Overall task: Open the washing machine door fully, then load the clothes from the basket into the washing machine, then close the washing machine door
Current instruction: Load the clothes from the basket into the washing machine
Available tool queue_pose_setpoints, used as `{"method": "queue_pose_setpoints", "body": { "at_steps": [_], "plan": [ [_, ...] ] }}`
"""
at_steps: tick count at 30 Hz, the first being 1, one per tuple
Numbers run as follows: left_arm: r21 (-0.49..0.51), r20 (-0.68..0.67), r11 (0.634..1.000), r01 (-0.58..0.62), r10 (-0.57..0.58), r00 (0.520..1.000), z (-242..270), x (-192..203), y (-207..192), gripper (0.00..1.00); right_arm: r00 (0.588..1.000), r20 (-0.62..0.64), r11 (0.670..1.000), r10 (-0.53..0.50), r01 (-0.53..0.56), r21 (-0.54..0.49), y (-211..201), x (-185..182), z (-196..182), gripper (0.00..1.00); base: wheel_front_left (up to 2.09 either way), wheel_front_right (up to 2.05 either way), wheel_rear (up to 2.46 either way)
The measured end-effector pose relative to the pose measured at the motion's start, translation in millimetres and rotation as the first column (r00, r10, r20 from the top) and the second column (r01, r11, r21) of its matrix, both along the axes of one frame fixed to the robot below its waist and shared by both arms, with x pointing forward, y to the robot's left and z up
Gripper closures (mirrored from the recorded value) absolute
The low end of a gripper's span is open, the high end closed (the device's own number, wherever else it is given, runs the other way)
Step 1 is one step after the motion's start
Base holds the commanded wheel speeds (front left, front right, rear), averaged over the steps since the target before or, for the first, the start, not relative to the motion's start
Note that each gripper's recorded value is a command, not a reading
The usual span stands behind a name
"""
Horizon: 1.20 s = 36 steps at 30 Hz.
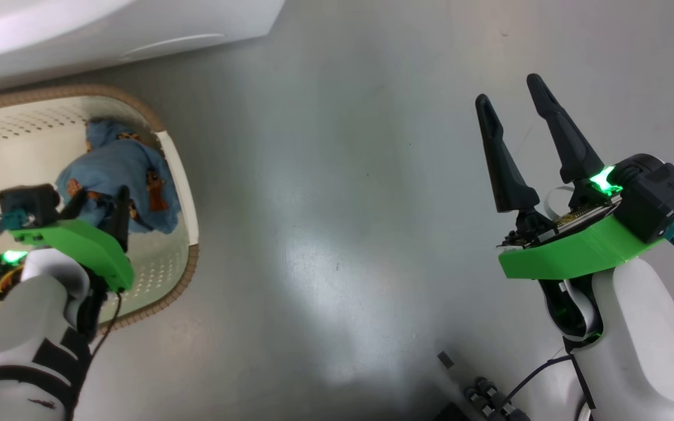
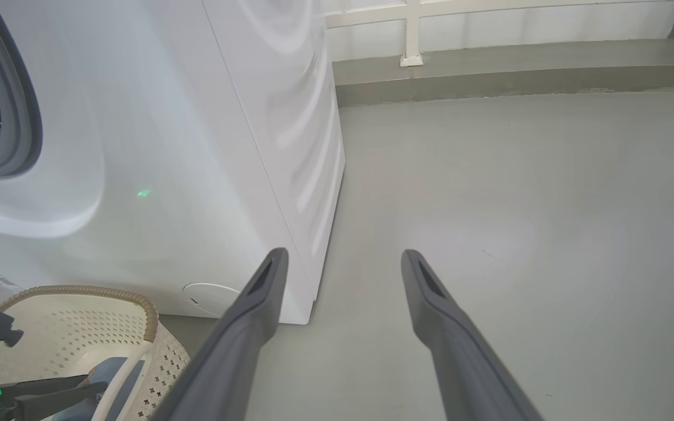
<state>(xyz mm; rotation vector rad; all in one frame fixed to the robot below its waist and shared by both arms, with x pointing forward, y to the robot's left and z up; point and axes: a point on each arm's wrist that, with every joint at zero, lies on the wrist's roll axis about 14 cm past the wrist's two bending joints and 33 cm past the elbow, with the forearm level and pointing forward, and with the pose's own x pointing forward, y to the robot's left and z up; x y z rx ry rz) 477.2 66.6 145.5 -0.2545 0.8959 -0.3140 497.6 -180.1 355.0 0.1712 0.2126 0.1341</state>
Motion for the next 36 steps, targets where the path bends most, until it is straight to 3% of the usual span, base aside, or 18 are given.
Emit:
{"method": "queue_pose_setpoints", "body": {
  "at_steps": [13, 14, 15, 16, 17, 36],
  "plan": [
    [0.016, -0.053, 0.999, 0.031, -0.030, 0.998, -18, 2, -4, 0.00, 1.000, -0.030, 1.000, 0.000, 0.000, -0.012, -3, -5, -10, 0.00, 0.00, 0.00, 0.00],
    [0.017, -0.071, 1.000, 0.024, -0.022, 0.997, -20, 1, -3, 0.54, 1.000, -0.021, 1.000, 0.002, -0.003, -0.014, -3, -2, -8, 0.00, 0.00, 0.00, 0.00],
    [0.017, -0.072, 1.000, 0.022, -0.021, 0.997, -20, 1, -3, 0.64, 1.000, -0.016, 1.000, 0.003, -0.004, -0.014, -2, 0, -7, 0.00, 0.00, 0.00, 0.00],
    [0.016, -0.067, 1.000, 0.019, -0.017, 0.998, -19, 4, -2, 0.90, 1.000, -0.014, 1.000, 0.004, -0.004, -0.015, -2, 0, -6, 0.00, 0.00, 0.00, 0.00],
    [0.013, -0.064, 1.000, 0.009, -0.008, 0.998, -17, 7, -2, 1.00, 1.000, -0.011, 1.000, 0.006, -0.006, -0.014, -2, 0, -5, 0.00, 0.00, 0.00, 0.00],
    [-0.017, -0.013, 0.993, -0.120, 0.119, 0.993, 23, 14, 18, 1.00, 0.997, 0.072, 1.000, 0.018, -0.019, 0.004, 6, 6, 31, 0.00, 0.00, 0.00, 0.00]
  ]
}}
